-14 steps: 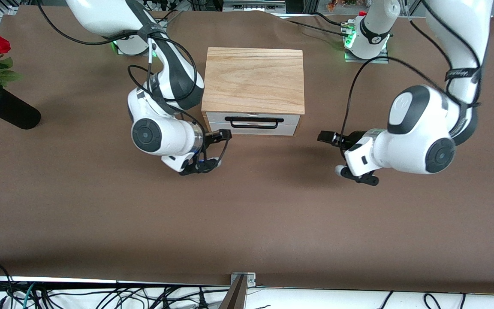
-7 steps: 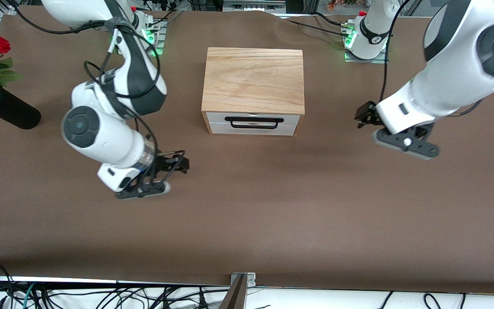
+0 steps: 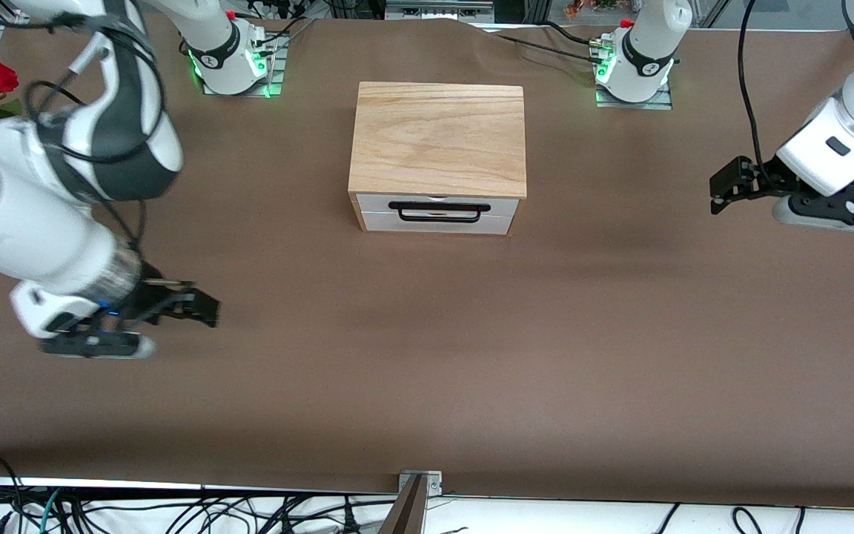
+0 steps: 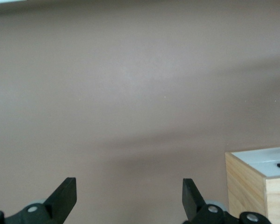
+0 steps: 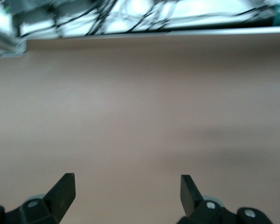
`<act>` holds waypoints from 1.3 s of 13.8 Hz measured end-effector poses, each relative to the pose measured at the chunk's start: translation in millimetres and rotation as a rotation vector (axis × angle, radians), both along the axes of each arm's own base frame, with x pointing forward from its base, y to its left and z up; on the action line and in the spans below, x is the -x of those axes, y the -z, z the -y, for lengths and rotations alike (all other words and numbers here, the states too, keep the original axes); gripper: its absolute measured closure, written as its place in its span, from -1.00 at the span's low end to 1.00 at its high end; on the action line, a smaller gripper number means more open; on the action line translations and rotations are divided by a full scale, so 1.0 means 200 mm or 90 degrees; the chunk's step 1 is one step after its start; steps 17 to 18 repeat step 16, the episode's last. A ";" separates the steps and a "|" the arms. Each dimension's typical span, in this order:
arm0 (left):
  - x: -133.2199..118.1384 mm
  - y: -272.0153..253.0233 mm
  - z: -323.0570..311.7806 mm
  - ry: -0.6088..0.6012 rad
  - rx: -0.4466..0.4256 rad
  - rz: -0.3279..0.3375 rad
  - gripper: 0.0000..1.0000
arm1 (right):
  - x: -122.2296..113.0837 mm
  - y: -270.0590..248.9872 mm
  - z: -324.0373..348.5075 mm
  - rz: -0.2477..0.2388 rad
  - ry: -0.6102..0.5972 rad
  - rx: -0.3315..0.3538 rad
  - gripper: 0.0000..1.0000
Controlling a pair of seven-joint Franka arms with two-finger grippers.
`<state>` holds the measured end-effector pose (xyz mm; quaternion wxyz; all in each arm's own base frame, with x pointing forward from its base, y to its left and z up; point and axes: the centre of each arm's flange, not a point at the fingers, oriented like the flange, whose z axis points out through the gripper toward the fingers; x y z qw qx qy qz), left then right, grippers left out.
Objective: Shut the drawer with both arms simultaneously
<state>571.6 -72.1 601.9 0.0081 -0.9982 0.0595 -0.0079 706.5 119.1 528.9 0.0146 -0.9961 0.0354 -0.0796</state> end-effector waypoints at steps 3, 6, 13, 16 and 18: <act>0.03 0.01 -0.01 -0.001 -0.001 -0.003 -1.00 | 0.08 -0.23 0.35 0.024 0.048 -0.004 -1.00; 0.03 0.01 -0.01 -0.001 -0.001 -0.003 -1.00 | 0.20 -0.33 0.47 0.020 0.054 0.015 -1.00; 0.02 0.01 -0.02 -0.005 -0.001 -0.004 -1.00 | 0.38 -0.32 0.44 -0.041 0.038 0.021 -1.00; 0.02 0.02 -0.02 -0.005 -0.001 -0.004 -1.00 | 0.37 -0.29 0.43 -0.049 0.036 0.022 -1.00; 0.02 0.02 -0.02 -0.005 -0.001 -0.004 -1.00 | 0.37 -0.29 0.43 -0.049 0.036 0.022 -1.00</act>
